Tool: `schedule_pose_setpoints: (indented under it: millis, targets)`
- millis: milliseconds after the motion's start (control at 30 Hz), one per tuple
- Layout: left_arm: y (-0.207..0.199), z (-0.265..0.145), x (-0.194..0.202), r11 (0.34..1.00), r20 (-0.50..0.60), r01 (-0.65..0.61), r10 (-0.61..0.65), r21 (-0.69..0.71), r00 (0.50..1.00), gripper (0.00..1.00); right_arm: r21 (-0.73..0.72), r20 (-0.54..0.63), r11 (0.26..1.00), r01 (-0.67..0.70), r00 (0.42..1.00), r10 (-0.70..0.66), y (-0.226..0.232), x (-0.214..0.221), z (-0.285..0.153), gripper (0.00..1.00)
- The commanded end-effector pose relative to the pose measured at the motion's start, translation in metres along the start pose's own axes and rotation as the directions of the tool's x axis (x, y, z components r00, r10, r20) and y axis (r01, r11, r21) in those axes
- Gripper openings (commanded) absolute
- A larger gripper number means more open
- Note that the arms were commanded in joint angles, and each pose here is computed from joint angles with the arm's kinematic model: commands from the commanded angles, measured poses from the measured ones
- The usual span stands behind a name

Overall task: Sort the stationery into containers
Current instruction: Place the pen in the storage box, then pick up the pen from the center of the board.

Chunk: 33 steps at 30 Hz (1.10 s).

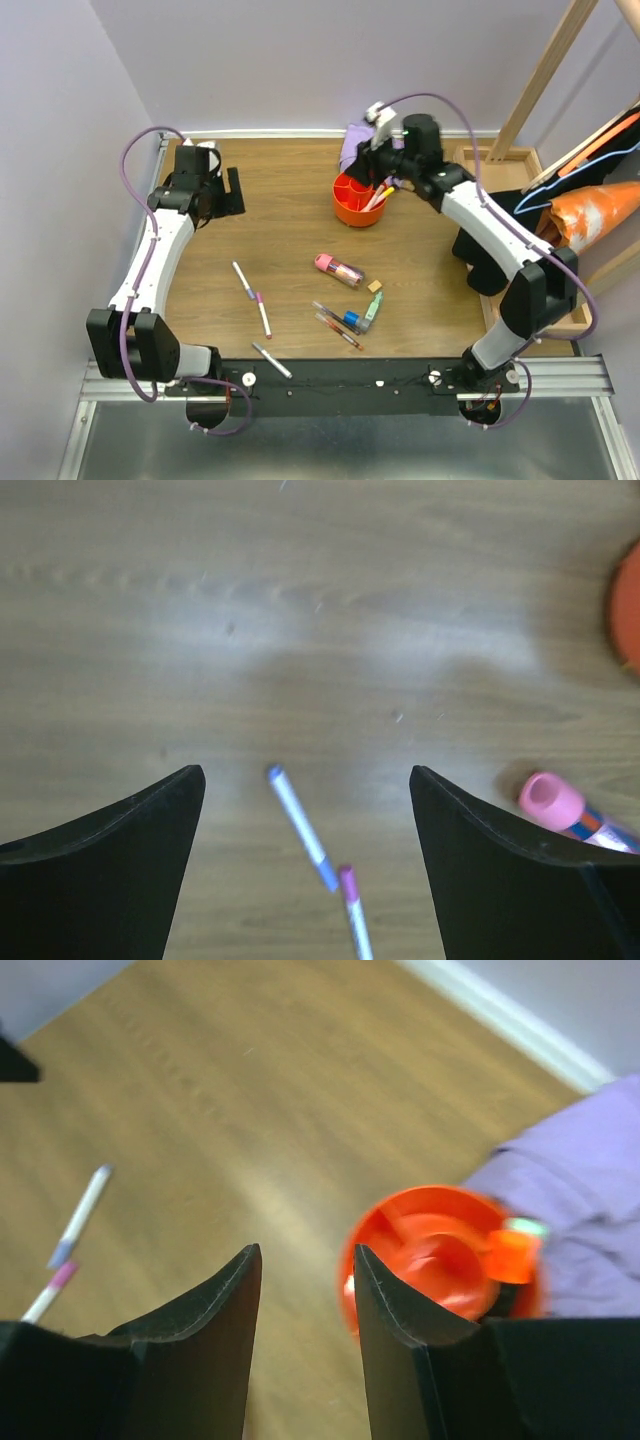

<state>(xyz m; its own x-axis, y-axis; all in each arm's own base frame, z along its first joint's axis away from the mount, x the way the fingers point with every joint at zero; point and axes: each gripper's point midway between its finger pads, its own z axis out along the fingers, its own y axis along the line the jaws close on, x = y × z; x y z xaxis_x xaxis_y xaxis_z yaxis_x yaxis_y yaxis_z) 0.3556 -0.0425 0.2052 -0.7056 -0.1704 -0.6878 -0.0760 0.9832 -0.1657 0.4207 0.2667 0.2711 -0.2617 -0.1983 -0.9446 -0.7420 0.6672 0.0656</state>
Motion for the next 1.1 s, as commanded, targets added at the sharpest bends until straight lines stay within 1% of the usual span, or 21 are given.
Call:
schedule_pose_setpoints:
  millis: [0, 33, 67, 100, 133, 233, 267, 333, 367, 467, 533, 600, 633, 667, 733, 800, 833, 867, 1000, 1033, 1067]
  targets:
    - [0.027, -0.013, 0.091, 0.988, -0.289, 0.094, -0.125, -0.12, 0.949, 0.87, -0.083, -0.287, 0.995, -0.048, 0.958, 0.023, 0.08, 0.053, 0.006, 0.5]
    - [0.024, -0.011, 0.104, 0.987, -0.327, 0.119, -0.148, -0.106, 0.933, 0.83, -0.088, -0.287, 0.994, -0.068, 0.957, 0.04, 0.086, 0.05, 0.008, 0.5]
    - [0.023, -0.008, 0.126, 0.984, -0.382, 0.144, -0.175, -0.109, 0.907, 0.79, -0.102, -0.287, 0.991, -0.082, 0.957, 0.05, 0.093, 0.047, 0.01, 0.5]
    - [0.023, -0.006, 0.135, 0.979, -0.405, 0.165, -0.2, -0.121, 0.892, 0.75, -0.106, -0.284, 0.99, -0.089, 0.957, 0.055, 0.096, 0.045, 0.011, 0.5]
    - [0.023, -0.002, 0.143, 0.977, -0.426, 0.173, -0.209, -0.123, 0.88, 0.68, -0.095, -0.281, 0.987, -0.126, 0.955, 0.095, 0.097, 0.042, 0.012, 0.5]
    - [0.028, 0.008, 0.163, 0.971, -0.484, 0.174, -0.232, -0.161, 0.844, 0.63, -0.097, -0.227, 0.989, -0.115, 0.97, 0.091, 0.098, 0.024, 0.01, 0.51]
    - [0.029, 0.012, 0.166, 0.97, -0.492, 0.175, -0.236, -0.168, 0.838, 0.61, -0.095, -0.198, 0.99, -0.101, 0.977, 0.08, 0.098, 0.014, 0.006, 0.52]
    - [0.03, 0.017, 0.171, 0.964, -0.51, 0.184, -0.257, -0.191, 0.821, 0.61, -0.092, -0.185, 0.993, -0.079, 0.981, 0.061, 0.096, 0.01, 0.002, 0.53]
    - [0.029, 0.022, 0.169, 0.963, -0.506, 0.189, -0.261, -0.19, 0.822, 0.6, -0.094, -0.177, 0.993, -0.071, 0.983, 0.054, 0.097, 0.007, 0.0, 0.53]
    - [0.028, 0.033, 0.171, 0.96, -0.518, 0.203, -0.275, -0.192, 0.81, 0.56, -0.101, -0.176, 0.993, -0.063, 0.983, 0.044, 0.099, 0.011, -0.007, 0.53]
    - [0.028, 0.042, 0.175, 0.958, -0.533, 0.204, -0.282, -0.202, 0.798, 0.56, -0.106, -0.183, 0.994, -0.039, 0.983, 0.019, 0.099, 0.02, -0.013, 0.53]
    - [0.027, 0.05, 0.173, 0.96, -0.532, 0.201, -0.276, -0.195, 0.801, 0.55, -0.106, -0.186, 0.994, -0.037, 0.982, 0.017, 0.099, 0.024, -0.016, 0.53]
    - [0.028, 0.055, 0.175, 0.961, -0.542, 0.191, -0.272, -0.202, 0.795, 0.52, -0.107, -0.191, 0.994, -0.034, 0.981, 0.013, 0.1, 0.028, -0.019, 0.53]
    - [0.025, 0.059, 0.171, 0.965, -0.539, 0.179, -0.256, -0.193, 0.803, 0.51, -0.102, -0.194, 0.994, -0.034, 0.981, 0.014, 0.099, 0.029, -0.021, 0.53]
    - [0.023, 0.066, 0.174, 0.969, -0.556, 0.153, -0.237, -0.193, 0.797, 0.51, -0.096, -0.193, 0.995, -0.026, 0.981, 0.008, 0.098, 0.03, -0.023, 0.53]
    - [0.02, 0.069, 0.173, 0.974, -0.561, 0.119, -0.207, -0.191, 0.802, 0.5, -0.093, -0.195, 0.995, -0.019, 0.981, 0.0, 0.097, 0.032, -0.023, 0.53]
    - [0.019, 0.072, 0.177, 0.976, -0.576, 0.106, -0.199, -0.193, 0.793, 0.48, -0.091, -0.193, 0.996, -0.016, 0.981, -0.002, 0.096, 0.032, -0.023, 0.53]
    - [0.02, 0.073, 0.179, 0.976, -0.582, 0.094, -0.195, -0.199, 0.79, 0.43, -0.092, -0.187, 0.996, -0.013, 0.982, -0.004, 0.096, 0.031, -0.022, 0.53]
    - [0.027, 0.072, 0.196, 0.973, -0.623, 0.043, -0.178, -0.226, 0.761, 0.41, -0.066, -0.163, 0.998, 0.004, 0.987, -0.015, 0.091, 0.022, -0.02, 0.54]
    - [0.028, 0.072, 0.199, 0.974, -0.633, 0.033, -0.171, -0.223, 0.755, 0.4, -0.061, -0.158, 0.998, 0.009, 0.987, -0.019, 0.089, 0.021, -0.02, 0.54]
    - [0.029, 0.071, 0.203, 0.974, -0.642, 0.029, -0.171, -0.226, 0.748, 0.36, -0.057, -0.157, 0.998, 0.019, 0.987, -0.027, 0.089, 0.02, -0.021, 0.54]
